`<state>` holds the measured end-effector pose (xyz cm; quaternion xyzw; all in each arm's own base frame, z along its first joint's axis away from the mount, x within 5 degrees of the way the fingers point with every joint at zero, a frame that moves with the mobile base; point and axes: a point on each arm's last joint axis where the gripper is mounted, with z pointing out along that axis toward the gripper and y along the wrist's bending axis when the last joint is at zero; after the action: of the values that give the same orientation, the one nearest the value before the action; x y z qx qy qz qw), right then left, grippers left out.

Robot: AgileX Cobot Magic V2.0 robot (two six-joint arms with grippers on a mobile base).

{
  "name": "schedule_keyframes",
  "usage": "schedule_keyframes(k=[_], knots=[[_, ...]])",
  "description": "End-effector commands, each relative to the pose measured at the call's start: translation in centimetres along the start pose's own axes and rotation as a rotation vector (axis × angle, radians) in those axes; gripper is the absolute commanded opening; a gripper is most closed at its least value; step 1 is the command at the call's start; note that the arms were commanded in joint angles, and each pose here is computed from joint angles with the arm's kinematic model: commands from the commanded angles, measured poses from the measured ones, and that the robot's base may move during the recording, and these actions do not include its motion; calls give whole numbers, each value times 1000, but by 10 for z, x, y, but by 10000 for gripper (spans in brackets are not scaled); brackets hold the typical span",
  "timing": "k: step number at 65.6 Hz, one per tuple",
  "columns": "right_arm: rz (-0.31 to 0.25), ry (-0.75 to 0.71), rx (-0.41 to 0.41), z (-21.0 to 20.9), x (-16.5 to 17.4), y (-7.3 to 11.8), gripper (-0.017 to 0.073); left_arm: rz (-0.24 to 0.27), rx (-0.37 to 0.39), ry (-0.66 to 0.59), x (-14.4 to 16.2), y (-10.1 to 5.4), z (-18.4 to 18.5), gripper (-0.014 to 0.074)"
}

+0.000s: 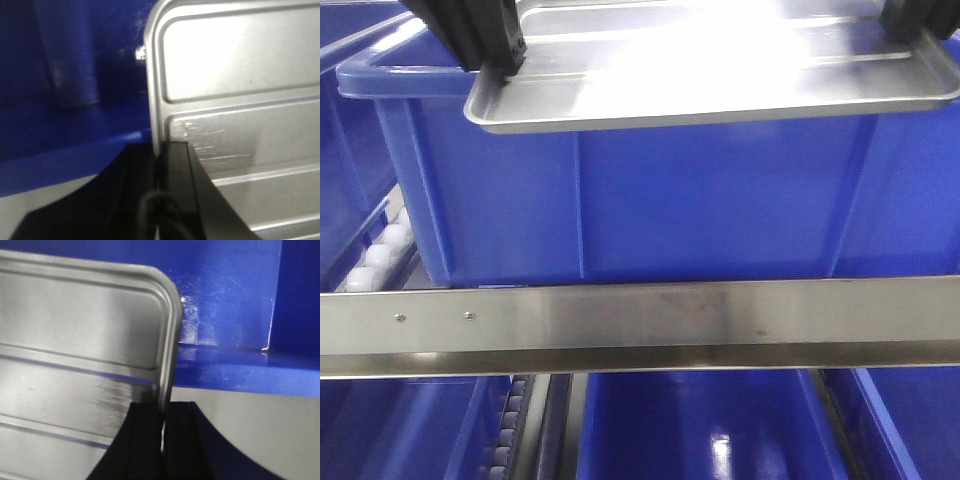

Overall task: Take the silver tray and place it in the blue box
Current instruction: 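Lower the held tray with both grippers into the large blue bin, then open both grippers to release the tray inside the bin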

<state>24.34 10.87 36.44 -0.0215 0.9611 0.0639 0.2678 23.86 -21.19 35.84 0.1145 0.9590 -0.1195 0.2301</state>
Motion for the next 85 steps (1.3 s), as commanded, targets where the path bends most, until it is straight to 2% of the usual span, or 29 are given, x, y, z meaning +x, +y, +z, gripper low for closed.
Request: schedule_keyframes(k=[1, 29, 46, 52, 66, 85], knots=[[-25, -152, -35, -20, -12, 0, 57, 45, 31, -44, -1, -2, -18, -105], [-27, -180, -42, -24, -16, 1, 57, 45, 48, -79, -6, -4, -23, -105], [-38, -310, -18, -59, -36, -2, 57, 66, 81, -286, -38, -12, -64, -105], [-36, -361, -1, -70, -44, -5, 57, 71, 86, -328, -51, -18, -68, -105], [-22, -394, 74, -66, -69, -21, 57, 93, 82, -341, -84, -38, -38, -105], [7, -305, 143, 0, -96, -36, 57, 148, -8, -345, -106, -48, 22, -105]])
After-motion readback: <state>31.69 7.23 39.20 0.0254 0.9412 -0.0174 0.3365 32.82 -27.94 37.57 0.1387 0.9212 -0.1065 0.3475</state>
